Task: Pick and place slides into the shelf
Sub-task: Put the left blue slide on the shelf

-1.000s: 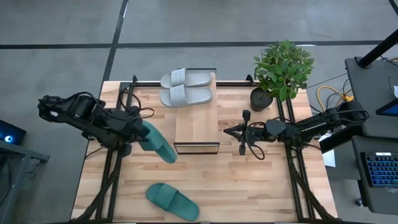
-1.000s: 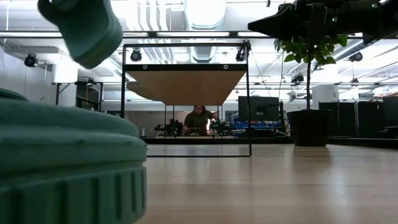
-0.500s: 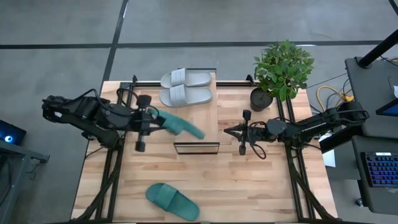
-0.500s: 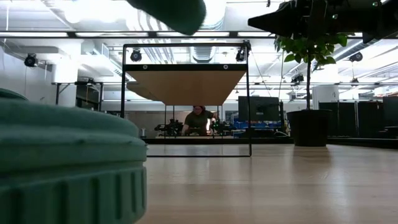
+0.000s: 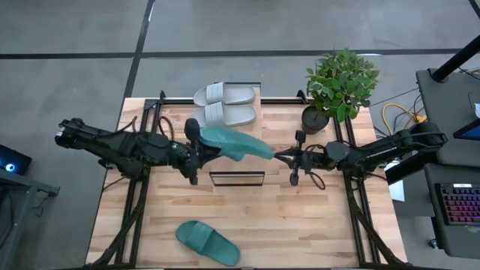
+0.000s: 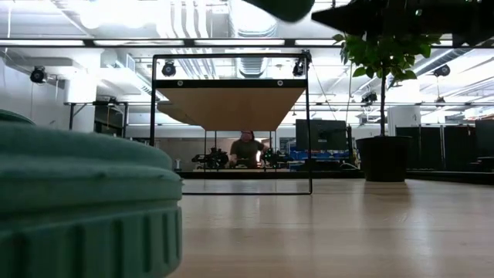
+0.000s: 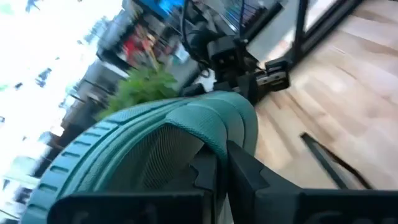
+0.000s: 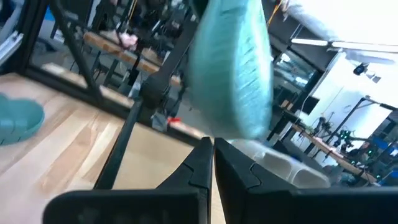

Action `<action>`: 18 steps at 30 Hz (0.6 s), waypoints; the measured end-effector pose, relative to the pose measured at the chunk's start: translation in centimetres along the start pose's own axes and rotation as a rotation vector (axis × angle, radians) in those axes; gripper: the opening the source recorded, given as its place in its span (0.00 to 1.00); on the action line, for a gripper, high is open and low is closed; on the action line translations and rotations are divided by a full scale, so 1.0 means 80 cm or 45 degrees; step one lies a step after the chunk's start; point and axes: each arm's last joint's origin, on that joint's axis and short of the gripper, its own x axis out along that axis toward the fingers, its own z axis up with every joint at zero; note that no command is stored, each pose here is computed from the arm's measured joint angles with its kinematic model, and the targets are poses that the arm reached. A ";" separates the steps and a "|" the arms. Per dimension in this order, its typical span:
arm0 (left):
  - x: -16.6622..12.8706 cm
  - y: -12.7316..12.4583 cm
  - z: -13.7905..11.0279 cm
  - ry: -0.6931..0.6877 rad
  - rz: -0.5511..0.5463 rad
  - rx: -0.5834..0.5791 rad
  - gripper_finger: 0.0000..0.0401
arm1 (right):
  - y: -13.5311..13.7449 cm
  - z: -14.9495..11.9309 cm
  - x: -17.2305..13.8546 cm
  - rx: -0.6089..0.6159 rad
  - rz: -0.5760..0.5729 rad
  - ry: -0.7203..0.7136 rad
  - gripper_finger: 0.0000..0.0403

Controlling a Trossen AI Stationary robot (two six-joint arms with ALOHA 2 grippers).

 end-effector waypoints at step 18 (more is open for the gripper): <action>-0.050 -0.020 -0.057 -0.266 0.151 -0.124 0.00 | -0.003 0.050 -0.006 -0.336 -0.139 -0.242 0.46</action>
